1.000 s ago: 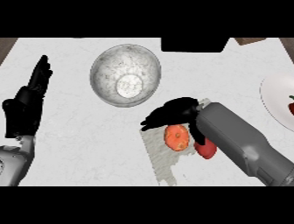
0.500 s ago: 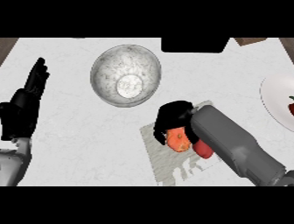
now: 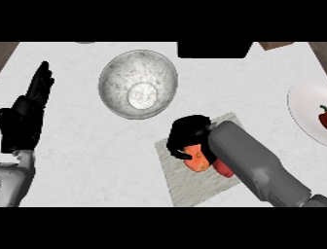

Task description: Pick the squash from the placemat and place it in the bowl

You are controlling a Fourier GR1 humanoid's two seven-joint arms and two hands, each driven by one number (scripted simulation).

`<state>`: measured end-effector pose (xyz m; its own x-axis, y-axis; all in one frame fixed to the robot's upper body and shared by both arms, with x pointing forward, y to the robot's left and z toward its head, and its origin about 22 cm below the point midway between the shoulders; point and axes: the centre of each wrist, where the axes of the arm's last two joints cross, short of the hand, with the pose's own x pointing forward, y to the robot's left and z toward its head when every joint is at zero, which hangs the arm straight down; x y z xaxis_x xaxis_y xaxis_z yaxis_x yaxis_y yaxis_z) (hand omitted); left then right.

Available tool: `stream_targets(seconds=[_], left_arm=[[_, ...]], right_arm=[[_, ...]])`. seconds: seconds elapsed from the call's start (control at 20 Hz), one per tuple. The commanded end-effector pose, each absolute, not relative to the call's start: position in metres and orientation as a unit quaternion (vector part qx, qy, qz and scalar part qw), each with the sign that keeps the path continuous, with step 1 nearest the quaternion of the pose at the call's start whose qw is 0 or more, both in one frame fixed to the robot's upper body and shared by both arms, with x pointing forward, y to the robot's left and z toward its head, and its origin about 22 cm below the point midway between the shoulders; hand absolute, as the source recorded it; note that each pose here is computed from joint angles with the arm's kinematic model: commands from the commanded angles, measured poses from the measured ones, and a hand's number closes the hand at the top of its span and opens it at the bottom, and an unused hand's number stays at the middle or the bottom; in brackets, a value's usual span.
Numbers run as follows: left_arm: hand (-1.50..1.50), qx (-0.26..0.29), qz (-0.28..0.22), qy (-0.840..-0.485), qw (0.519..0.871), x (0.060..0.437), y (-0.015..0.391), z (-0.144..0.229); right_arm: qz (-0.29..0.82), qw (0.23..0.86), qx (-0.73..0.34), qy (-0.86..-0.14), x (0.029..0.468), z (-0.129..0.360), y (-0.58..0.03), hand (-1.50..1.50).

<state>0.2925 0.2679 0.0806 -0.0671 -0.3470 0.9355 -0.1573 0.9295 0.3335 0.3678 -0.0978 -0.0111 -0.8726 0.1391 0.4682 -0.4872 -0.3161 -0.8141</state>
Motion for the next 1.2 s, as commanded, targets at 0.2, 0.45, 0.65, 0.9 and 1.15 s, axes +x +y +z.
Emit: stream_targets(seconds=[0.2, 0.45, 0.65, 0.9, 1.15], left_arm=[[0.00, 0.162, -0.084, -0.722, 0.667, 0.292, 0.257, 0.073], [0.00, 0.155, -0.095, -0.724, 0.665, 0.295, 0.254, 0.074], [0.00, 0.145, -0.096, -0.729, 0.662, 0.297, 0.249, 0.077], [0.00, 0.145, -0.101, -0.722, 0.670, 0.299, 0.248, 0.074], [0.00, 0.140, -0.103, -0.724, 0.668, 0.300, 0.247, 0.075]], right_arm=[[0.726, 0.374, 0.047, -0.575, 0.333, -0.022, -0.047, 1.50], [0.642, 0.448, -0.007, -0.623, 0.319, -0.010, -0.038, 1.50], [0.537, 0.484, -0.035, -0.690, 0.310, 0.017, -0.026, 1.50], [0.429, 0.521, -0.089, -0.733, 0.297, 0.055, -0.007, 1.50], [0.362, 0.548, -0.160, -0.737, 0.282, 0.085, 0.016, 1.50]])
